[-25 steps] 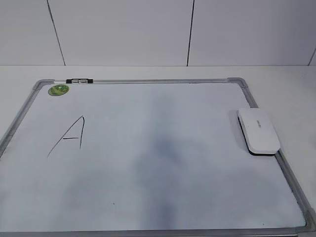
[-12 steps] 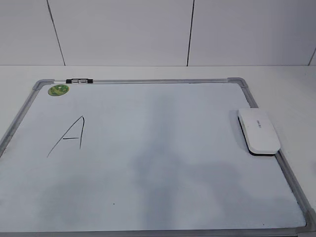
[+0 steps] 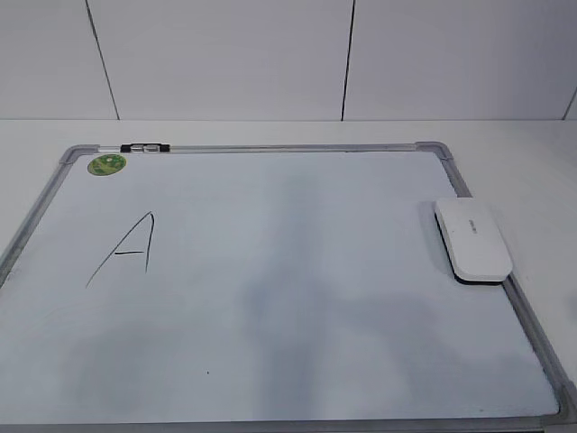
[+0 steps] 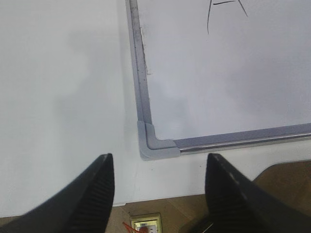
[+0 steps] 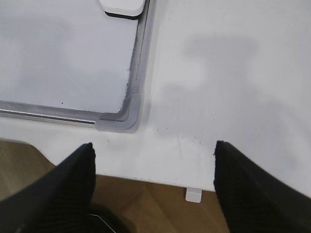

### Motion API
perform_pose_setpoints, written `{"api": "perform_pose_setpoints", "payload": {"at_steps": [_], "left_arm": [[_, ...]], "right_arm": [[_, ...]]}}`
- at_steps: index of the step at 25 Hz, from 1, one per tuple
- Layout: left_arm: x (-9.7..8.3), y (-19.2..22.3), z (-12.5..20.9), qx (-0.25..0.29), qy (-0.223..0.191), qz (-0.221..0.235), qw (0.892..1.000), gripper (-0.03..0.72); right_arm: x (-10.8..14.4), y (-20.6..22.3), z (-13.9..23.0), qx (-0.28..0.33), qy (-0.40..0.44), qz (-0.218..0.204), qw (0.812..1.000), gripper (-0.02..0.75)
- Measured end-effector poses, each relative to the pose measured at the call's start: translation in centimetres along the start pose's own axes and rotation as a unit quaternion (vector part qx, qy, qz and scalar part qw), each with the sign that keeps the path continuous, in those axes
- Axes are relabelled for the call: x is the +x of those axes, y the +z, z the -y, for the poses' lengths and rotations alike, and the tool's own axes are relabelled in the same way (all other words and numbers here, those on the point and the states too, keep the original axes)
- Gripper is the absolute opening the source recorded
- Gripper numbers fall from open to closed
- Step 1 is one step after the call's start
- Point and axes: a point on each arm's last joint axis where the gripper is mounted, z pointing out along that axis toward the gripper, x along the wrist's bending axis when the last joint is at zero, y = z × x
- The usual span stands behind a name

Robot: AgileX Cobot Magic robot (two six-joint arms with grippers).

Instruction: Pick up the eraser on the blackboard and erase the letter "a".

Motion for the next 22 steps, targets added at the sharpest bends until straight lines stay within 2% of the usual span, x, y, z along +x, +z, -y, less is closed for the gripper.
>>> {"api": "perform_pose_setpoints", "payload": {"at_steps": [17, 22], "left_arm": [[0.0, 0.0, 0.0, 0.0, 0.0, 0.0, 1.0, 0.416], [-0.03, -0.47, 0.28, -0.018, 0.001, -0.001, 1.0, 0.412]], "right_arm": [[0.0, -0.02, -0.01, -0.002, -0.001, 0.0, 1.0, 0.589], [-0.21, -0.29, 0.21, -0.01, 0.026, 0.026, 0.999, 0.589]]}}
